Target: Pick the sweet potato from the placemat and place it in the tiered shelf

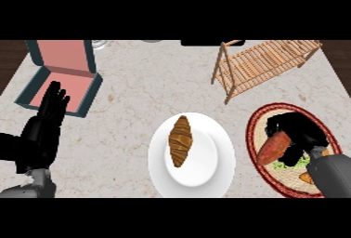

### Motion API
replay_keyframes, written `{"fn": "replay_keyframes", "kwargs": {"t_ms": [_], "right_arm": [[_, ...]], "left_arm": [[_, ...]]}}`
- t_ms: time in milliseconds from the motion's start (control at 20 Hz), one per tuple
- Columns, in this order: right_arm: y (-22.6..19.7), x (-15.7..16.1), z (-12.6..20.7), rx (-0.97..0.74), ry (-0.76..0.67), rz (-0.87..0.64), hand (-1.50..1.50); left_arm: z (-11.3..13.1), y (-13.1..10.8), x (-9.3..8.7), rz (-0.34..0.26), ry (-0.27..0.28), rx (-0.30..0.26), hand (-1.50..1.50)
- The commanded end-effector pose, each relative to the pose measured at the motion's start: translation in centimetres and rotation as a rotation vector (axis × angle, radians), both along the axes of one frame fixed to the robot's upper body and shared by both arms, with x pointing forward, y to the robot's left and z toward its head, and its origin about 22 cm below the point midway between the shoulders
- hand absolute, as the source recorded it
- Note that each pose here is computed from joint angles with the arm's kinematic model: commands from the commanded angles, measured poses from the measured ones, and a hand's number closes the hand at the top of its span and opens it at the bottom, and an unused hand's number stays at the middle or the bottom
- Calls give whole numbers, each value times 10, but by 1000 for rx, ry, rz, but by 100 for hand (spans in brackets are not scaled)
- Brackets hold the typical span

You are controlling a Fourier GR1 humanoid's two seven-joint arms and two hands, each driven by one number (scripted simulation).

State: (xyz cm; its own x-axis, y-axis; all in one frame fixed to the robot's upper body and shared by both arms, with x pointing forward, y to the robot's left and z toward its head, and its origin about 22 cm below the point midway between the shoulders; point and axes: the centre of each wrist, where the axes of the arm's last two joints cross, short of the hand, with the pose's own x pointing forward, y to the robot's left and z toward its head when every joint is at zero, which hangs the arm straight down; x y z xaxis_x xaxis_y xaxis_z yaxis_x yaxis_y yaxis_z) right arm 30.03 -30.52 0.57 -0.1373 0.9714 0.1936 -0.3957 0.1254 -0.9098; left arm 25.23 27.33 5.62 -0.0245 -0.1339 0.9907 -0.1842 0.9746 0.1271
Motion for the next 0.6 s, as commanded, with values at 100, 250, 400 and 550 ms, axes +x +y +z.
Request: {"fn": "replay_keyframes", "kwargs": {"t_ms": [100,250,400,550], "right_arm": [[-6,-30,29,157,-1,227,150],[-4,-27,81,241,-99,226,150],[-10,-26,107,464,-144,150,150],[-18,-43,148,506,-199,100,150]], "left_arm": [[-8,-1,-6,10,7,-2,0],[-4,0,10,30,-8,8,0],[1,10,-4,40,-3,12,0],[-3,14,1,44,10,-3,0]]}}
